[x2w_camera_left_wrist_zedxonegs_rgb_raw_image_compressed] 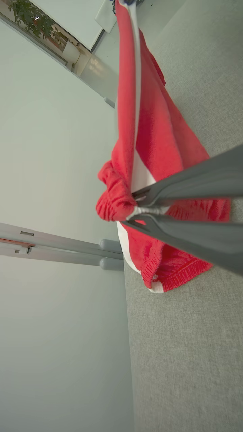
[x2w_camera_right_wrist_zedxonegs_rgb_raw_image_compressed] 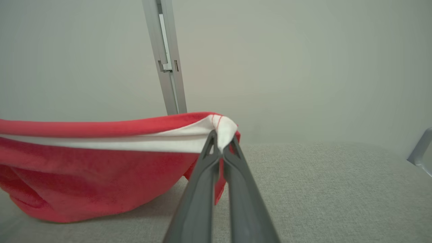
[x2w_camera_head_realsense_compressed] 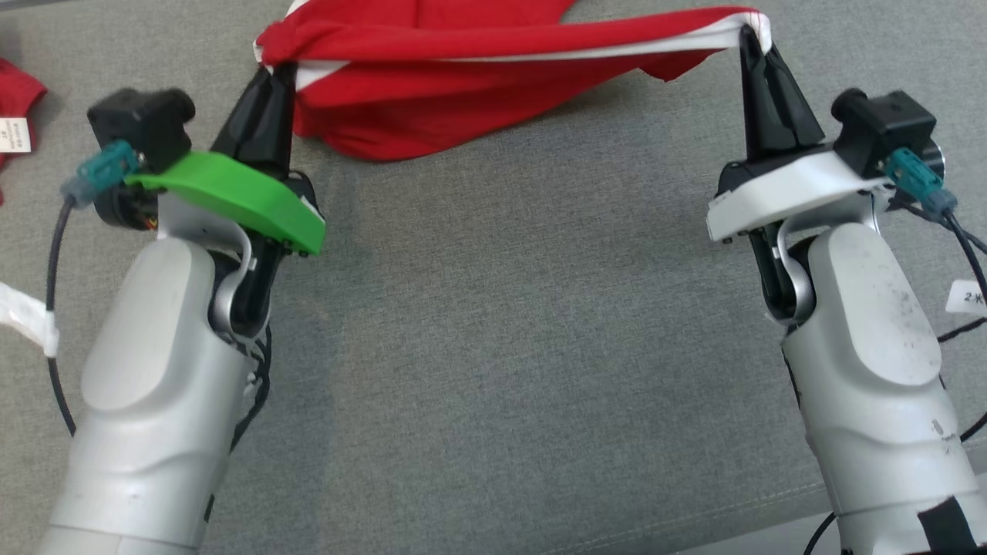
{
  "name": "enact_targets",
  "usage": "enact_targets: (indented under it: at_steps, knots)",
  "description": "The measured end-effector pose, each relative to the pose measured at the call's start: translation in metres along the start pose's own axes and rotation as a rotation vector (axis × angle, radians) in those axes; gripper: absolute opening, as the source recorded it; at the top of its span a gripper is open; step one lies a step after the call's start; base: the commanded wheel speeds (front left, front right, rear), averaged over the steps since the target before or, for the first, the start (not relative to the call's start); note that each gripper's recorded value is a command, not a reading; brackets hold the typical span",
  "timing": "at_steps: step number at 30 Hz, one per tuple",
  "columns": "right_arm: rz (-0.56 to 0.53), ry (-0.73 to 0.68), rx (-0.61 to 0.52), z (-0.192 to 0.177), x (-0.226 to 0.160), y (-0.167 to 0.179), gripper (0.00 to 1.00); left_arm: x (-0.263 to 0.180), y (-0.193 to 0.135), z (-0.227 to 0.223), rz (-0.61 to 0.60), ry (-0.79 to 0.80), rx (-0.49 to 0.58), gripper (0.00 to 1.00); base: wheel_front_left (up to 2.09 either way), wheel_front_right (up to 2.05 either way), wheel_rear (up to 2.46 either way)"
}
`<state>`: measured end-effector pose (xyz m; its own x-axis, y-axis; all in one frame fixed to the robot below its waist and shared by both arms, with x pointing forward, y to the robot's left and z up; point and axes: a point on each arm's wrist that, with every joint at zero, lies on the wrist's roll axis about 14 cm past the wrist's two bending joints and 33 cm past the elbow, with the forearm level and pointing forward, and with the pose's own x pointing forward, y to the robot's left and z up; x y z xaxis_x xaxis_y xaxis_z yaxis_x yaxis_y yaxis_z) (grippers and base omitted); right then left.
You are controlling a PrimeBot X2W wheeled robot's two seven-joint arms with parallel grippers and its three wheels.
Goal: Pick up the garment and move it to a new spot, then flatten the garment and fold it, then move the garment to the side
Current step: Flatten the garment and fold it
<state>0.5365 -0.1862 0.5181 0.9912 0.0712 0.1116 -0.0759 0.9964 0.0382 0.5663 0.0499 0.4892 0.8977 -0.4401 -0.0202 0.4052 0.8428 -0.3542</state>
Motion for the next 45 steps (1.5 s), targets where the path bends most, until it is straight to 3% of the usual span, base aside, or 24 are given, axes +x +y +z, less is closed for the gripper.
enact_targets:
  at_steps: [12,20,27,34,45]
  knots:
    - [-0.049,-0.043,0.003,0.015,-0.083,-0.005,0.0,-0.086,-0.043,-0.015,-0.044,-0.061,-0.055,0.0,0.0,0.0,0.0]
    - [-0.059,-0.073,-0.052,0.038,-0.139,-0.003,0.0,-0.153,-0.077,-0.007,-0.029,-0.055,-0.079,0.0,0.0,0.0,0.0]
    - [-0.087,0.026,-0.04,0.024,-0.167,-0.008,0.0,-0.187,-0.09,-0.031,0.027,0.046,-0.184,0.0,0.0,0.0,0.0]
    - [-0.09,0.13,-0.035,-0.011,-0.164,-0.011,0.0,-0.19,-0.09,-0.058,0.063,0.129,-0.251,0.0,0.0,0.0,0.0]
    - [0.03,0.127,-0.107,-0.013,-0.083,0.008,0.0,-0.147,-0.07,-0.058,0.138,0.184,-0.312,0.0,0.0,0.0,0.0]
